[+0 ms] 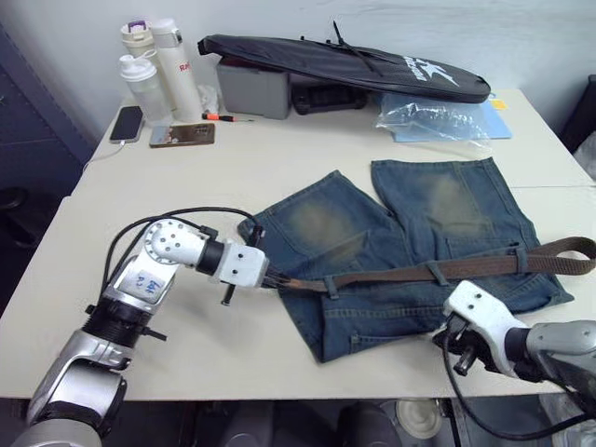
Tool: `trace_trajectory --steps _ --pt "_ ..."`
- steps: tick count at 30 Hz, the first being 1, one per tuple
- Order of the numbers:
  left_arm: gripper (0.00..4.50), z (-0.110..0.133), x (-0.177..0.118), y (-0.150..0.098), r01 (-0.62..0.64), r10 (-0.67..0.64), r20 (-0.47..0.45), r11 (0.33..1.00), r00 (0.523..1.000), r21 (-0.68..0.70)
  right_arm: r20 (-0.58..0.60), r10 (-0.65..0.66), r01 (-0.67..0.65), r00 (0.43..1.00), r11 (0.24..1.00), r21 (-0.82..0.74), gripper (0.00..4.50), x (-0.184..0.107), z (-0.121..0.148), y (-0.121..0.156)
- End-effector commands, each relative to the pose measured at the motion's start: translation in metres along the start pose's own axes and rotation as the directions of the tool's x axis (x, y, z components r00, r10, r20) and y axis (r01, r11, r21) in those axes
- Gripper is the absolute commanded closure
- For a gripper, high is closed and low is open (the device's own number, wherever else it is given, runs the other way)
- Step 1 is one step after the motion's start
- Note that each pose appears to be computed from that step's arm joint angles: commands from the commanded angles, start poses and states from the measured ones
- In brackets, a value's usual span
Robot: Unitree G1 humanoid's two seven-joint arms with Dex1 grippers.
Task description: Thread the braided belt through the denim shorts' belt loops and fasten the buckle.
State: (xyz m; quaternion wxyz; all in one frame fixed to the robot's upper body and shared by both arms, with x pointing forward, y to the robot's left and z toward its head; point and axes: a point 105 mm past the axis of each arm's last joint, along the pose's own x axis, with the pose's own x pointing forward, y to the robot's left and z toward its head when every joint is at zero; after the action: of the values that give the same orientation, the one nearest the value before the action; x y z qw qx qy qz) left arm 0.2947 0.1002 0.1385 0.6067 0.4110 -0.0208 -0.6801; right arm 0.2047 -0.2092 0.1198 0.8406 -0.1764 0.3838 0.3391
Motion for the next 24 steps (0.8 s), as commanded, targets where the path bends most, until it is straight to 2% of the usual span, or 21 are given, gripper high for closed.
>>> trace_trajectory --steps 1,4,6,13,17,19,22,24 --pt "4.44 0.014 0.004 0.003 -0.039 0.038 0.039 0.999 0.999 0.017 0.158 -0.008 0.017 0.987 0.998 -0.060 4.50 -0.049 0.043 -0.010" --pt "4.44 0.020 0.013 0.003 -0.046 0.045 0.060 0.999 0.997 0.016 0.158 -0.259 0.266 0.953 0.964 -0.027 4.50 -0.072 0.048 -0.057" --pt "4.44 0.022 0.015 0.004 -0.050 0.049 0.066 0.999 0.997 0.016 0.076 -0.382 0.385 0.921 0.923 -0.021 4.50 -0.069 0.034 -0.083" --pt "4.44 0.023 0.016 0.006 -0.059 0.058 0.057 0.998 0.997 0.024 -0.077 -0.386 0.388 0.919 0.922 0.007 4.50 -0.020 -0.010 -0.092" --pt "4.44 0.024 0.014 0.003 -0.046 0.045 0.054 0.999 0.998 0.022 -0.155 -0.425 0.427 0.892 0.904 -0.019 4.50 -0.013 -0.028 -0.097" --pt "4.44 0.024 0.012 0.000 -0.031 0.030 0.048 0.999 0.998 0.013 -0.230 -0.456 0.441 0.860 0.890 -0.114 4.50 -0.016 -0.037 -0.101" --pt "4.44 0.022 -0.001 -0.008 -0.026 0.026 0.031 0.999 0.999 -0.029 -0.279 -0.491 0.461 0.825 0.871 -0.168 4.50 -0.021 -0.040 -0.106" --pt "4.44 0.016 -0.015 -0.016 -0.014 0.015 0.002 0.997 1.000 -0.081 -0.289 -0.484 0.454 0.826 0.875 -0.168 4.50 -0.022 -0.042 -0.106"
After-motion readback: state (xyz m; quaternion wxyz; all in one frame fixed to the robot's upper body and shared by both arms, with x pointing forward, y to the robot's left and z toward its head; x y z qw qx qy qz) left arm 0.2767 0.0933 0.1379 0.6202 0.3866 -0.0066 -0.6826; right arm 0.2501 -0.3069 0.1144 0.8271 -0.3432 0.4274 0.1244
